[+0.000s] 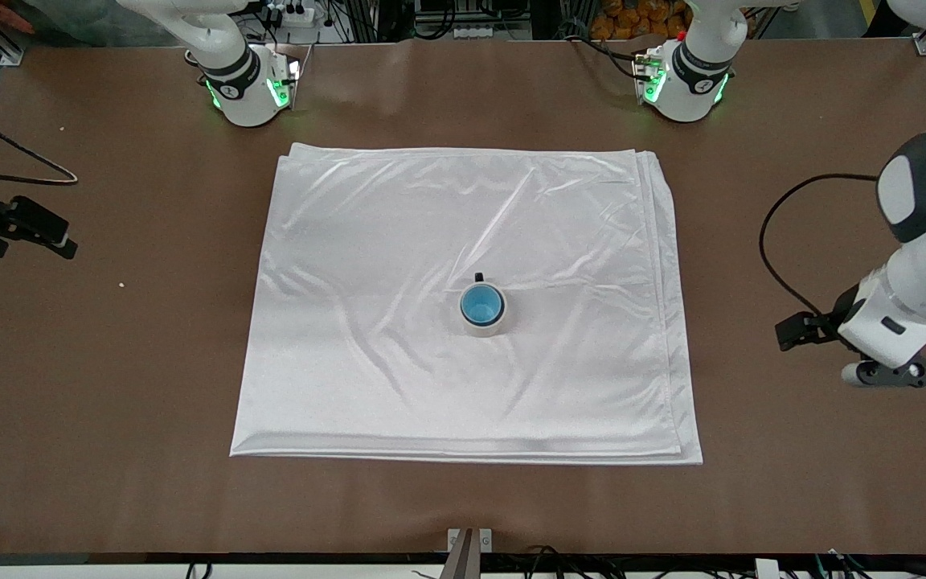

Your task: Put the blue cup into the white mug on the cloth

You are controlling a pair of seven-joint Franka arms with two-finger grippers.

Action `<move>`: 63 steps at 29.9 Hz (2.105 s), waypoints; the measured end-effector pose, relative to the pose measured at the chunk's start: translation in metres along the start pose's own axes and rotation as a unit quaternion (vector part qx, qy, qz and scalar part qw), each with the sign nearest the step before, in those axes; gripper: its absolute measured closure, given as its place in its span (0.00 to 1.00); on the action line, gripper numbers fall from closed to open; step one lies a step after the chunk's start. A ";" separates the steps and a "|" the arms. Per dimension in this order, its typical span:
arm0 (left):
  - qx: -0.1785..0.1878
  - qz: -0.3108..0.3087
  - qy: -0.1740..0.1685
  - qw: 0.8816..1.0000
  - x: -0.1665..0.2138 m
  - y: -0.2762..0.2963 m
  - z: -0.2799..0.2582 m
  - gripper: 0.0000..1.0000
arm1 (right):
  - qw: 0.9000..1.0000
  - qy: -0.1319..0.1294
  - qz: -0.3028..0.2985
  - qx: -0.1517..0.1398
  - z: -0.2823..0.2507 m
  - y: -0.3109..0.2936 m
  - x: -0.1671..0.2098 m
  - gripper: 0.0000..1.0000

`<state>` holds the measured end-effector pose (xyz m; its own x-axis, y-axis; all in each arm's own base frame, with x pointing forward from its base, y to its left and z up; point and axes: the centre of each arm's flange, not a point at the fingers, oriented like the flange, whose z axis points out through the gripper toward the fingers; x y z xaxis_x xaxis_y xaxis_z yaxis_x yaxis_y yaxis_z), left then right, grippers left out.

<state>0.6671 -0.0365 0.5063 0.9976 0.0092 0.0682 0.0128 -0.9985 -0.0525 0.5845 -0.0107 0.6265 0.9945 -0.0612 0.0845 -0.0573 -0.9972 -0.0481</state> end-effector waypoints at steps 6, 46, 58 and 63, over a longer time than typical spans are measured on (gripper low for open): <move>-0.010 -0.015 -0.004 1.000 -0.028 -0.015 -0.049 0.00 | 1.000 0.000 -0.001 0.000 0.000 -0.001 0.000 0.00; -0.010 0.066 -0.055 0.996 -0.108 -0.003 -0.105 0.00 | 0.997 -0.033 -0.068 0.006 0.007 -0.072 -0.015 0.00; -0.011 0.066 -0.055 0.996 -0.109 -0.003 -0.105 0.00 | 0.999 -0.032 -0.042 0.003 0.002 -0.042 -0.013 0.00; -0.011 0.066 -0.055 0.996 -0.109 -0.003 -0.105 0.00 | 0.999 -0.032 -0.039 0.003 0.002 -0.039 -0.013 0.00</move>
<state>0.5515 -0.0405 0.6041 0.9919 -0.1174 -0.0476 -0.1190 -0.9924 -0.0324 0.5740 0.0293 0.6254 0.9995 0.0205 0.0248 0.0217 -0.9985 -0.0500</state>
